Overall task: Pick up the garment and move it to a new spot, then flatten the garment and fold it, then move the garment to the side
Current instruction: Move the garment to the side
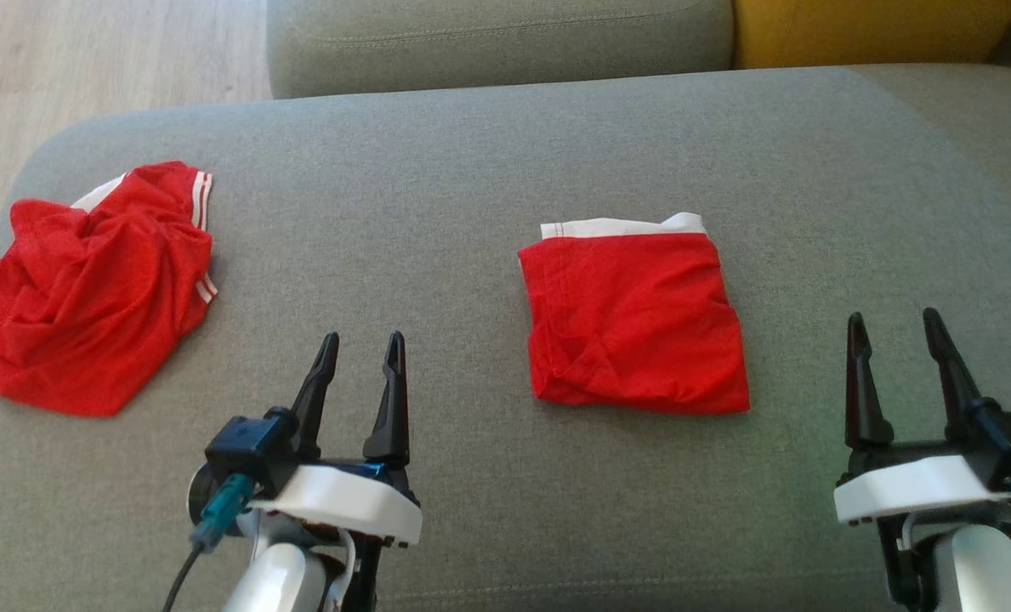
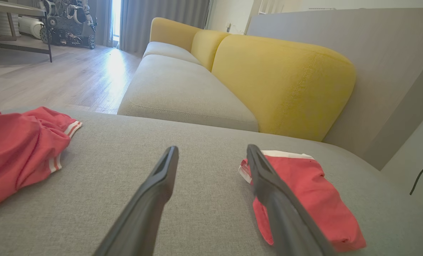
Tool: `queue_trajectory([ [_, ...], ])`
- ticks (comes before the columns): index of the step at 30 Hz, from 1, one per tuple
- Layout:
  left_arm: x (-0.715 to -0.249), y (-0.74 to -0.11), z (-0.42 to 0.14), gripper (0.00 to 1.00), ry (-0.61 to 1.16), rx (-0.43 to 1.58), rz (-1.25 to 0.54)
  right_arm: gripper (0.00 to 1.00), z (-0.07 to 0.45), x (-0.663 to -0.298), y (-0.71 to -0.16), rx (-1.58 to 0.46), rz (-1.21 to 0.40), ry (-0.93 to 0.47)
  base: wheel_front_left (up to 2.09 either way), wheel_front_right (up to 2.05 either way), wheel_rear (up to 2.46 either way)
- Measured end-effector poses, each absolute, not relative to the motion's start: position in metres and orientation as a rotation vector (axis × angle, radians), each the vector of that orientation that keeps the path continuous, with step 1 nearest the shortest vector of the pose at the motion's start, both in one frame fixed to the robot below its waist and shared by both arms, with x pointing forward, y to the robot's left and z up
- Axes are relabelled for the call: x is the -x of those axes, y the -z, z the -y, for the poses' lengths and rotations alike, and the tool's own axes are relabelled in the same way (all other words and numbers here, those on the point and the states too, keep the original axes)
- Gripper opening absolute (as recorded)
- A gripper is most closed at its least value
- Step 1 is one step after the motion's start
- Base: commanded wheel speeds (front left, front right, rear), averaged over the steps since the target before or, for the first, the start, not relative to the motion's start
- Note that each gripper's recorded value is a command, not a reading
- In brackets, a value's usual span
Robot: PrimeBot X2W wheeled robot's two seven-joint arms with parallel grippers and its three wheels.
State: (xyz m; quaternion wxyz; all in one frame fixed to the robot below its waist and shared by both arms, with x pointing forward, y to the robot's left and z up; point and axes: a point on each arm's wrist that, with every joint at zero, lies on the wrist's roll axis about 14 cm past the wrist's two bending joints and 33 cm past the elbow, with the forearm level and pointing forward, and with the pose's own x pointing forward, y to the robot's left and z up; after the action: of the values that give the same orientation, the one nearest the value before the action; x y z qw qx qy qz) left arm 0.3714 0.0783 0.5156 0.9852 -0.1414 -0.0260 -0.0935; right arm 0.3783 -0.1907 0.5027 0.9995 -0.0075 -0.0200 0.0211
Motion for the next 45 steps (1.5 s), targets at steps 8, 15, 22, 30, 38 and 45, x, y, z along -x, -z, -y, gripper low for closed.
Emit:
queue_trajectory([
  [8, -0.372, -0.517, -0.079, 1.0, 0.187, 0.288, 0.057, 1.0, 0.189, -0.378, -0.497, 0.01, 0.024, -0.044, 0.0, 0.0, 0.0],
  [15, -0.372, -0.517, -0.079, 1.0, 0.185, 0.286, 0.057, 1.0, 0.188, -0.379, -0.496, 0.009, 0.019, -0.047, 0.0, 0.0, 0.0],
  [22, -0.372, -0.515, -0.08, 1.0, 0.182, 0.285, 0.052, 1.0, 0.187, -0.38, -0.493, 0.007, 0.011, -0.049, 0.0, 0.0, 0.0],
  [30, -0.373, -0.506, -0.079, 1.0, 0.181, 0.286, 0.025, 1.0, 0.173, -0.386, -0.483, -0.048, -0.024, -0.088, 0.0, 0.0, 0.0],
  [38, -0.385, -0.487, -0.082, 1.0, 0.172, 0.288, -0.026, 1.0, 0.157, -0.428, -0.462, -0.227, -0.153, -0.126, 0.0, 0.0, 0.0],
  [45, -0.401, -0.481, -0.088, 1.0, 0.159, 0.285, -0.035, 1.0, 0.142, -0.446, -0.419, -0.271, -0.321, -0.155, 0.0, 0.0, 0.0],
])
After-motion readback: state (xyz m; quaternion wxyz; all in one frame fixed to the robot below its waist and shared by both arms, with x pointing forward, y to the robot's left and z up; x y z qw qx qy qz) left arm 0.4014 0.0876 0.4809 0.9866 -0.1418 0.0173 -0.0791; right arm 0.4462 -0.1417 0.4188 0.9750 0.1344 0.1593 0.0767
